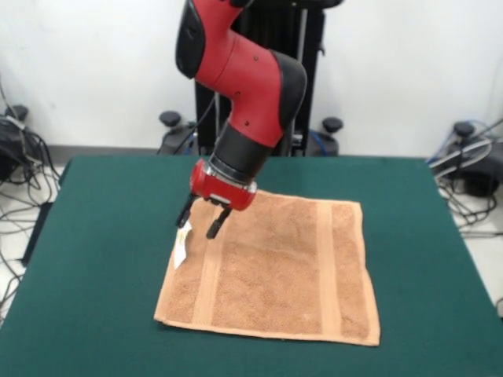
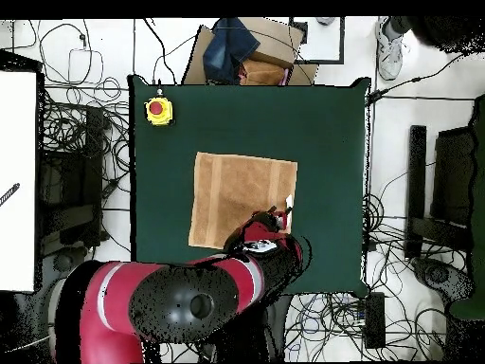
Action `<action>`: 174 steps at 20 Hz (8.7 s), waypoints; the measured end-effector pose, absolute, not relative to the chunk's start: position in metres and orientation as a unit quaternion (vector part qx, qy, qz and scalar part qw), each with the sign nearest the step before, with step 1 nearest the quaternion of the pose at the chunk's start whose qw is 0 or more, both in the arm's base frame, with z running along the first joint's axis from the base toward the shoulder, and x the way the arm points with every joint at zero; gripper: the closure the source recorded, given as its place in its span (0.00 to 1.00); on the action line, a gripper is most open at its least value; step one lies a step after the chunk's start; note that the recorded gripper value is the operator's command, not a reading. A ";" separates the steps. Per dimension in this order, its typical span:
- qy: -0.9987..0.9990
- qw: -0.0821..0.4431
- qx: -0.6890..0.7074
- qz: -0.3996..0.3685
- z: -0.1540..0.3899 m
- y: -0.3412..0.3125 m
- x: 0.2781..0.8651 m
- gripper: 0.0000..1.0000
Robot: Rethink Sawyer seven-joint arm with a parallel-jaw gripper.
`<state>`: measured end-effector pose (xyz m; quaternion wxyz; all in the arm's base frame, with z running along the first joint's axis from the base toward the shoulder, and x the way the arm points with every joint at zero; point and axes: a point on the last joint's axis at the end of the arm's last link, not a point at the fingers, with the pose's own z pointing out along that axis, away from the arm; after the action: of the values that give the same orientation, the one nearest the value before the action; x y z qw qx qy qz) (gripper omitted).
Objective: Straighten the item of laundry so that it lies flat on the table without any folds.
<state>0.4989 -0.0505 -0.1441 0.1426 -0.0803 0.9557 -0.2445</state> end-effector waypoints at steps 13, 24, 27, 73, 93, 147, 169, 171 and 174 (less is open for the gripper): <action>0.958 0.145 -0.068 -0.240 -0.144 -0.069 0.498 0.00; 0.972 0.137 -0.033 -0.190 -0.128 -0.081 0.495 0.00; 0.974 0.139 -0.029 -0.178 -0.128 -0.078 0.496 0.00; 0.942 0.181 0.250 -0.134 -0.156 0.117 0.586 0.00; 0.839 0.051 0.527 -0.121 -0.173 0.074 0.654 0.00; 0.867 0.135 0.476 -0.059 -0.176 0.128 0.764 0.00; 0.851 0.129 0.508 -0.036 -0.090 0.143 0.766 0.00; 0.850 0.130 0.510 -0.039 -0.084 0.140 0.765 0.00; 0.845 0.129 0.517 -0.042 -0.074 0.132 0.762 0.00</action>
<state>0.7620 0.1324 -0.0744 0.1294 0.5172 0.8450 -0.0418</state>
